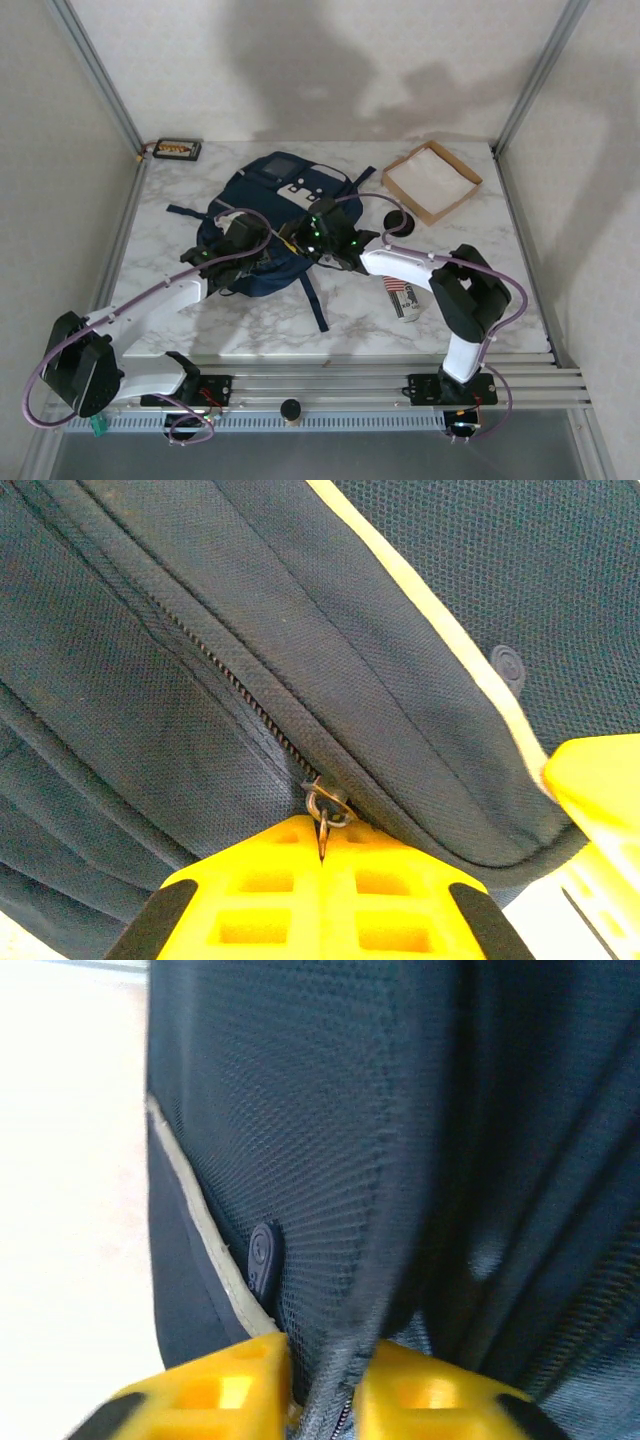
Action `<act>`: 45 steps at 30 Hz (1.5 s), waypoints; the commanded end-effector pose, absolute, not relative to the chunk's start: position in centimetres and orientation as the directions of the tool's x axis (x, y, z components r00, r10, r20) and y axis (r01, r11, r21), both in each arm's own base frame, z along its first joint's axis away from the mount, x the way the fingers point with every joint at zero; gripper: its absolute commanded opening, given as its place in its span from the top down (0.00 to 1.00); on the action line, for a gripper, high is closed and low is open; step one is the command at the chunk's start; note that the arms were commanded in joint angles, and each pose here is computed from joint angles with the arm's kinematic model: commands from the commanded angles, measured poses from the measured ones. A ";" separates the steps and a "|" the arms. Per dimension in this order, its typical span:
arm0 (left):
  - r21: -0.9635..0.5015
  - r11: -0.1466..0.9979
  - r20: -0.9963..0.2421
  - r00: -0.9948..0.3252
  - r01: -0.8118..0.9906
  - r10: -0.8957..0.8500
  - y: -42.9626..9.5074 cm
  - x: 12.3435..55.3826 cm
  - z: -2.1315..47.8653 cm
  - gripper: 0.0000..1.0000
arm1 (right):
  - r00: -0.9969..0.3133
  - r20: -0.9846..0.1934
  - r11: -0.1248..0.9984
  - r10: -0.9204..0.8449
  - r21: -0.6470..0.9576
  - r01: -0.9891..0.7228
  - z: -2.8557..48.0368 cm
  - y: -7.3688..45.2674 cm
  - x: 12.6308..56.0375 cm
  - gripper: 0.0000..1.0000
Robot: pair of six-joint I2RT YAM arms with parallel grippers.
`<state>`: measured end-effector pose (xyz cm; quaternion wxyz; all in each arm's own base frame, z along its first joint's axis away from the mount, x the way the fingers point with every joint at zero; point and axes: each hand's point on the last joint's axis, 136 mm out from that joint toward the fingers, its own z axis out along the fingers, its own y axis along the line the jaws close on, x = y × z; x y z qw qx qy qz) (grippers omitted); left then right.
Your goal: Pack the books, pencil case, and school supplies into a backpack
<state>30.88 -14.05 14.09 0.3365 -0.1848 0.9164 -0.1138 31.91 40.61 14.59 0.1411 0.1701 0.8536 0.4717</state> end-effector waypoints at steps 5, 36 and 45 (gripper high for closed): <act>-0.238 0.914 -0.617 -0.675 -0.329 -0.404 -11.9 31.1 13.9 1.00 | -0.851 -0.197 0.571 0.486 0.809 0.139 14.2 38.1 32.9 1.00; -0.200 0.949 -0.590 -0.743 -0.244 -0.316 -13.9 30.6 12.7 1.00 | -0.773 -0.633 0.712 -0.043 0.524 -0.468 19.2 27.4 35.1 0.55; -0.256 0.939 -0.595 -0.727 -0.232 -0.342 -14.6 31.1 13.4 1.00 | -0.191 -0.852 0.355 -0.488 0.007 -0.935 20.9 34.2 28.0 0.36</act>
